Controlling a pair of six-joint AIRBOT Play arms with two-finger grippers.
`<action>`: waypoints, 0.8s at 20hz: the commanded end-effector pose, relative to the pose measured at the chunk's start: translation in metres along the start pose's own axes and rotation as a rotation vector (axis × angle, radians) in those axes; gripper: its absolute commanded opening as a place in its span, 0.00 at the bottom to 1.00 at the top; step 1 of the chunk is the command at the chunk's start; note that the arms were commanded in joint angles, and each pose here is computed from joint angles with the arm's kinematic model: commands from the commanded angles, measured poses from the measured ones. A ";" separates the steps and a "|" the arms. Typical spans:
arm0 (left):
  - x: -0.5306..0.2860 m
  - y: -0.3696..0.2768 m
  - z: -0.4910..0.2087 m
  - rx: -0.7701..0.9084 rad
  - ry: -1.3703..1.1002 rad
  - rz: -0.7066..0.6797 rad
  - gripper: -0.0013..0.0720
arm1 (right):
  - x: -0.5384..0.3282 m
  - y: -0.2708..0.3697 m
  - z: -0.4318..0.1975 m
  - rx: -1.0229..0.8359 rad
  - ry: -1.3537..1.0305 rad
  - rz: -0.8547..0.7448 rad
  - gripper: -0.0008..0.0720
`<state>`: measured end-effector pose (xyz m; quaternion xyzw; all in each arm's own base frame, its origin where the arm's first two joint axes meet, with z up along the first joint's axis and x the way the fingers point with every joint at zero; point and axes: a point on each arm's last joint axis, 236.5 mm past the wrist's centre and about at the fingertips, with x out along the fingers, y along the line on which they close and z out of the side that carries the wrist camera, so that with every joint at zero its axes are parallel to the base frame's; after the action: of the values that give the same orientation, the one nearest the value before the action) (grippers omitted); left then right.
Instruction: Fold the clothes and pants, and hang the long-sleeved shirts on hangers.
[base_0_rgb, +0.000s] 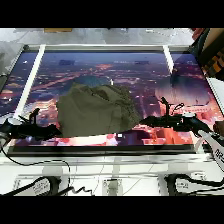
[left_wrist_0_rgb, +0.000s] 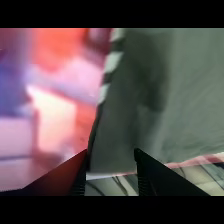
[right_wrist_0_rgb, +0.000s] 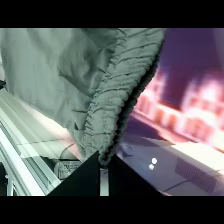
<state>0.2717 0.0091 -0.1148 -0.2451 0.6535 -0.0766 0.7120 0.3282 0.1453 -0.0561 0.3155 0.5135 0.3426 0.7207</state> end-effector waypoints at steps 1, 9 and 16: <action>0.007 0.008 0.006 0.010 -0.016 0.016 0.49 | -0.005 0.008 0.004 -0.027 -0.014 0.002 0.05; -0.004 -0.053 0.022 0.072 -0.088 -0.235 0.03 | -0.008 0.015 0.007 -0.029 -0.022 0.010 0.05; -0.152 -0.152 0.089 0.320 -0.520 -0.350 0.03 | -0.068 0.099 0.049 -0.311 -0.187 -0.084 0.04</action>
<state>0.3517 -0.0260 0.0073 -0.2661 0.4750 -0.2006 0.8145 0.3398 0.1429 0.0231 0.2594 0.4398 0.3571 0.7822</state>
